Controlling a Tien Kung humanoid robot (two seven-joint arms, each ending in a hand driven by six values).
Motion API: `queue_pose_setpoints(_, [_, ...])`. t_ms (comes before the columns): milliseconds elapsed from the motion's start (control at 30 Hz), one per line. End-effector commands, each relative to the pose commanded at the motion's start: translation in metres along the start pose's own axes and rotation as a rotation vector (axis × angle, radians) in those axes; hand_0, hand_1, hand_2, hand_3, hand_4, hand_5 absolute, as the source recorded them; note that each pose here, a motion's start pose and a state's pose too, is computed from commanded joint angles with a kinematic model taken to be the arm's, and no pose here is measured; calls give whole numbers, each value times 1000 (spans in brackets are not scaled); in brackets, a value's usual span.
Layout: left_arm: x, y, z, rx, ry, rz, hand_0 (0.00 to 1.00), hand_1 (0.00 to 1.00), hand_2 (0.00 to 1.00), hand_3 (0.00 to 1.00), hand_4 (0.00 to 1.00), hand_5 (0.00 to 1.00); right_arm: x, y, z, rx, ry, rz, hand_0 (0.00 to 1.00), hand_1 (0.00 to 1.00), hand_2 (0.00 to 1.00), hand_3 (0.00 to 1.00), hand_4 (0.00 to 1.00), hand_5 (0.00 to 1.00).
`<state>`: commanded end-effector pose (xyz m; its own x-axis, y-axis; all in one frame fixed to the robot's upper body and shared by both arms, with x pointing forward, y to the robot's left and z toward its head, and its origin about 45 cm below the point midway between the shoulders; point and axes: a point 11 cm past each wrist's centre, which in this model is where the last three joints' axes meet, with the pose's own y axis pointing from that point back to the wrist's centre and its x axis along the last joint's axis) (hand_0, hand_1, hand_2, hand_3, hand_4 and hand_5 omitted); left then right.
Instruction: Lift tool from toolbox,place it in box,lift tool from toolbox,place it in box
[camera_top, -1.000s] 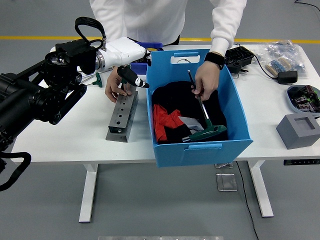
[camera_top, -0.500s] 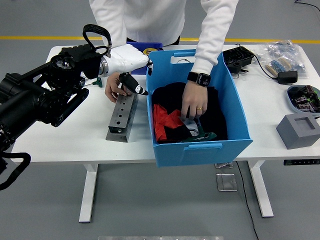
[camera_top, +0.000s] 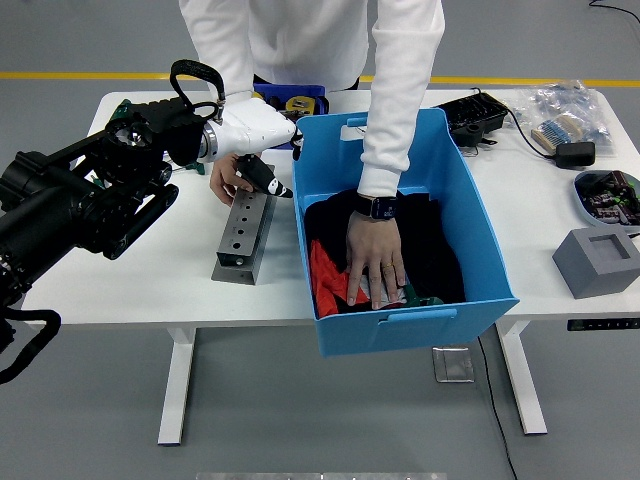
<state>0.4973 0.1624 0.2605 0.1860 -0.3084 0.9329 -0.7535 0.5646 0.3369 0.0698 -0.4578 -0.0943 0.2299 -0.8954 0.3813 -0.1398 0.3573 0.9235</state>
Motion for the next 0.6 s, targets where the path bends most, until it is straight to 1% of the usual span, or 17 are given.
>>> queue_pose_setpoints(167, [-1,0,-2,7,0,-3,642,677,707,618,881,548,0,0,1,-2,1,-1,692,687,777,646,892,732])
queue_pose_setpoints(200, [-1,0,-2,9,-1,-3,642,681,699,611,868,538,0,0,1,-1,1,0,692,687,777,647,892,732])
queue_pose_setpoints(367, [-2,1,-7,28,2,-7,642,681,699,611,868,538,0,0,-2,3,0,1,692,687,777,647,892,732])
queue_pose_setpoints(400, [-3,2,-8,32,2,-9,648,699,713,608,865,534,0,0,-2,4,-1,1,692,688,777,646,892,731])
queue_pose_setpoints(600, [-4,2,-11,37,-1,-12,655,707,721,604,865,535,1,0,-4,7,0,2,692,688,777,645,892,731])
